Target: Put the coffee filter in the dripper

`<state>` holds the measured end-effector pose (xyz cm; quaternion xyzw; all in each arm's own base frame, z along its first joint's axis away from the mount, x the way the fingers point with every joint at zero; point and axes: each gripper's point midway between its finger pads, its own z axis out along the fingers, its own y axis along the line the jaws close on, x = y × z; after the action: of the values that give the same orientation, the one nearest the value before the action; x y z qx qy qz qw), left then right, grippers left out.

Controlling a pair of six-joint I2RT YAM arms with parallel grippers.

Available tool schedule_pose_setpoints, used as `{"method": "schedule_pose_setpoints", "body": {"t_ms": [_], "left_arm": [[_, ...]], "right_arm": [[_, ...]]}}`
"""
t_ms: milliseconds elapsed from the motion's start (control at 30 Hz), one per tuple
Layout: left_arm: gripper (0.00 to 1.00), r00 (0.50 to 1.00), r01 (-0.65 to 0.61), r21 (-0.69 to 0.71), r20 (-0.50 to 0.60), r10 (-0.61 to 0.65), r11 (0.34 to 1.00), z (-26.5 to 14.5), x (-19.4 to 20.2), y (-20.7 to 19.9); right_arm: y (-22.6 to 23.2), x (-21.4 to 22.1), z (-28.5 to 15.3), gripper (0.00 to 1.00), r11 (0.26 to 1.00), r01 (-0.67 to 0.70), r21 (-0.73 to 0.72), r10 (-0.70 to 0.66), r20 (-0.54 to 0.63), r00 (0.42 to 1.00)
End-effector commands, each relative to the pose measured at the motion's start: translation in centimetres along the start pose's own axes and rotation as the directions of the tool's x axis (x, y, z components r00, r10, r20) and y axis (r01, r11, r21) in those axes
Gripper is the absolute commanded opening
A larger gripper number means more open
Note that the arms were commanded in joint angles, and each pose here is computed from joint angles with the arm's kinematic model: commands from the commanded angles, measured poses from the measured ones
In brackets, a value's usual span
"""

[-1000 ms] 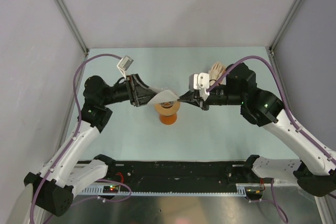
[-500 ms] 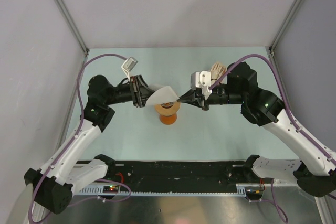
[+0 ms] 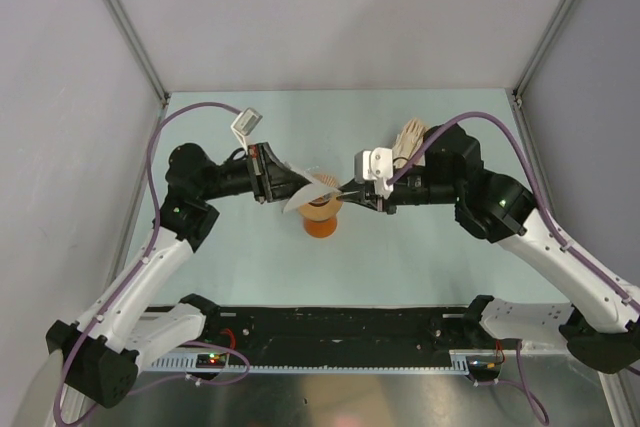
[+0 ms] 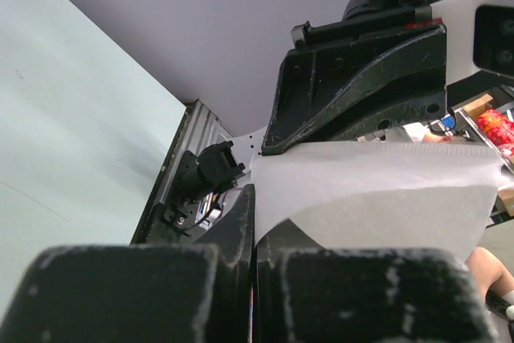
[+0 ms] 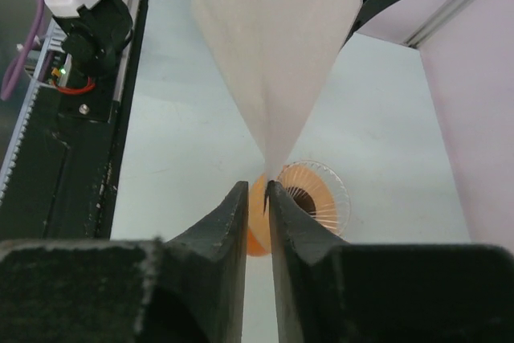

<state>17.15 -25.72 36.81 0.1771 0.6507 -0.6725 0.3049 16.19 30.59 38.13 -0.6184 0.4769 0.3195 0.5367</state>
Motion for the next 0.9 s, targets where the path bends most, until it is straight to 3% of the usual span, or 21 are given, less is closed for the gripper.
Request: {"method": "schedule_pose_setpoints", "body": {"t_ms": [0, 133, 300, 433, 700, 867], "left_arm": [[0.0, 0.995, -0.089, 0.007, 0.042, 0.089, 0.996, -0.1, -1.7, -1.2], [0.0, 0.992, -0.127, -0.044, 0.016, 0.128, 0.991, -0.3, -1.3, 0.0], [0.0, 0.98, -0.199, -0.178, -0.059, 0.192, 0.964, -1.1, -0.7, 2.7], [0.0, 0.96, -0.281, -0.284, -0.078, 0.27, 0.917, -2.1, -1.2, 4.3], [0.0, 0.868, -0.454, -0.575, -0.112, 0.484, 0.681, -6.2, -4.2, 6.2], [0.0, 0.784, -0.458, -0.75, -0.088, 0.614, 0.478, -9.5, -8.3, 5.5]], "right_arm": [[-0.4, 0.2, -0.7, 0.3, 0.999, 0.027, 0.034, -0.026, -0.027, 0.999], [-0.9, -0.7, -2.5, 0.5, 0.998, -0.02, 0.063, 0.022, -0.025, 0.999], [-0.9, -2.5, -5.7, 0.62, 0.988, -0.075, 0.137, 0.076, -0.006, 0.997], [-2.0, -2.8, -8.2, 0.69, 0.941, -0.162, 0.296, 0.165, 0.016, 0.986], [-3.7, -4.6, -12.3, 0.83, 0.818, -0.307, 0.486, 0.253, 0.175, 0.951], [-7.1, -3.6, -12.3, 0.8, 0.733, -0.368, 0.572, 0.315, 0.194, 0.929]]}}
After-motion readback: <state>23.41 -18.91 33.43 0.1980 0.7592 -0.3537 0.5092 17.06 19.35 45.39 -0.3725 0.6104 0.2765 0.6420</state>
